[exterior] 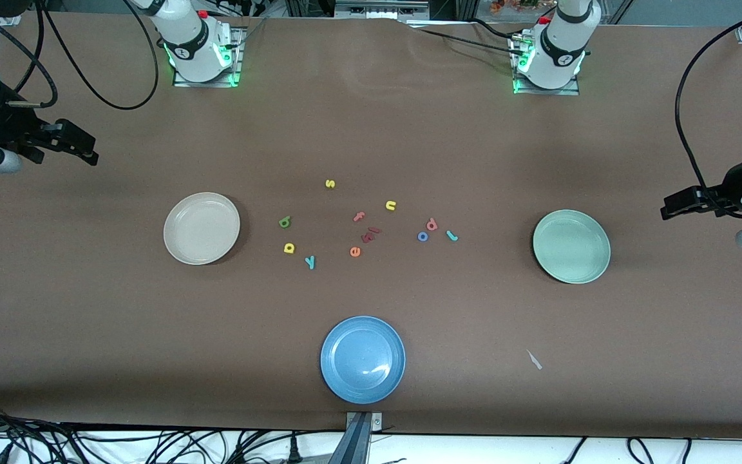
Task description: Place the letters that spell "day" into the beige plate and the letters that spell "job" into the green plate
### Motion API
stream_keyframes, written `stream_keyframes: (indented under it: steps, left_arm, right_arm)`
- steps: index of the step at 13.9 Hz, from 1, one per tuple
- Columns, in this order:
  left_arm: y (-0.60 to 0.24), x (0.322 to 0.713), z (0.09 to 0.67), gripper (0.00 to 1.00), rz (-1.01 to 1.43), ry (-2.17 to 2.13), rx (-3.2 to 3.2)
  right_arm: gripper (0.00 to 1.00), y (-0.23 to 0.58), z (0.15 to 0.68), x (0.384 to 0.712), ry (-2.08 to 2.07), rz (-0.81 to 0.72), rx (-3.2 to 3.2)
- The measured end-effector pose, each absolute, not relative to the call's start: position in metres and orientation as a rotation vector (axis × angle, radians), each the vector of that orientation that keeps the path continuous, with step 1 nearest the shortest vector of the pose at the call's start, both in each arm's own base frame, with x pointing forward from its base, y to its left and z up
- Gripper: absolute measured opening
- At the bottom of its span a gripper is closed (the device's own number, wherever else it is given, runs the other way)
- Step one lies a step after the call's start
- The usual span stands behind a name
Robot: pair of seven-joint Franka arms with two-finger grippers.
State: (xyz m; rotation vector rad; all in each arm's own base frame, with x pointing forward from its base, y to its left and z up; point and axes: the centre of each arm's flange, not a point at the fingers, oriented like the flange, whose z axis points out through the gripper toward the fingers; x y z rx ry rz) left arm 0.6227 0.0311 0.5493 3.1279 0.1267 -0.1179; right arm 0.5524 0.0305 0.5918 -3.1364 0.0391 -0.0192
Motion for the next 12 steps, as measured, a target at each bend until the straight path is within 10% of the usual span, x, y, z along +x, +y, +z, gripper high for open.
stream_keyframes:
  steps: [12]
  left_arm:
    - [0.0314,0.6225,0.5492,1.00,-0.120,0.127,3.128]
  right_arm:
    - [1.00,0.0348,0.5875,0.5556,0.028,-0.019,-3.137]
